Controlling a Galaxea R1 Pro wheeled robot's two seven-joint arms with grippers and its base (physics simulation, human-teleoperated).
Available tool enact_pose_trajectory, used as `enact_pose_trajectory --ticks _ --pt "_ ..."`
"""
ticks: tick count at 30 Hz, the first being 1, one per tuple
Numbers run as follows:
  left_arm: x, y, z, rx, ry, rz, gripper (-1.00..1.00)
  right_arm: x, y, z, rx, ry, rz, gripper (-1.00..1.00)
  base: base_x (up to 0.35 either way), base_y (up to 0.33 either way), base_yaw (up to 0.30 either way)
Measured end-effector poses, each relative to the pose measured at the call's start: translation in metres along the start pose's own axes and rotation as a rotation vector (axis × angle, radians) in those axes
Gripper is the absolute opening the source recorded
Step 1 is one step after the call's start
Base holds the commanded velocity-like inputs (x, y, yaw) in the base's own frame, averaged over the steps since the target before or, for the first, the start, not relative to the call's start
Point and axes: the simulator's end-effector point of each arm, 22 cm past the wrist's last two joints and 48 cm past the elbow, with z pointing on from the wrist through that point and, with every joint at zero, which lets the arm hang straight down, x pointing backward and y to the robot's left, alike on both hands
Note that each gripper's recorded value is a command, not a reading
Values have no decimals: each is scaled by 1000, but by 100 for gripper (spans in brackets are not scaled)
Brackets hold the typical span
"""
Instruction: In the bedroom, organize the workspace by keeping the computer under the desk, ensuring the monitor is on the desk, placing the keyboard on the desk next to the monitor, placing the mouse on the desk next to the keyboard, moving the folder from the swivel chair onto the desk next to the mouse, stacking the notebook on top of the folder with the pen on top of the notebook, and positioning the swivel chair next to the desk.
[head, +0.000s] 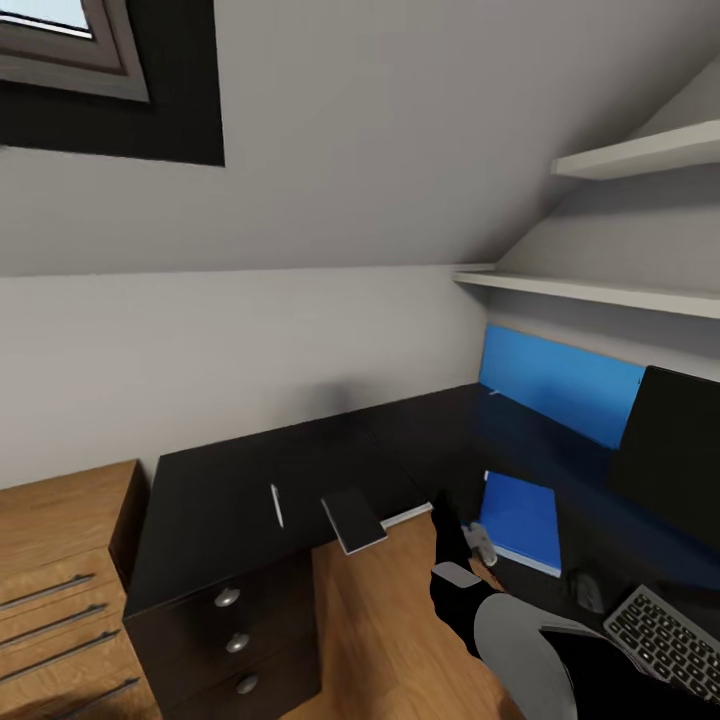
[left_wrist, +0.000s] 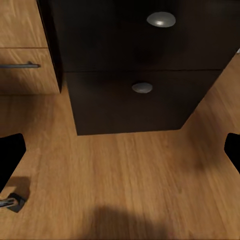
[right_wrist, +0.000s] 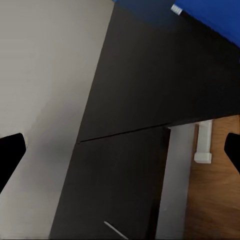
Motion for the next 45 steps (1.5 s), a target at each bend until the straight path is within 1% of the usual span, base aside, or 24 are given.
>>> enact_pose_trajectory --ticks 15,28,34,40,45 --pt "-2 0 0 -2 -4 -2 100 -1 2 -1 -3 -1 1 100 0 0 257" --pt "3 0 -1 -3 7 -1 100 2 -5 0 8 4 -3 100 0 0 215" --pt "5 1 -2 -6 13 0 100 4 -9 1 15 6 -4 100 0 0 183" --pt "14 3 3 -10 19 1 100 10 -20 4 22 9 -5 100 0 0 172" --pt "21 4 7 -12 22 2 100 14 -28 7 24 9 -6 100 0 0 71"
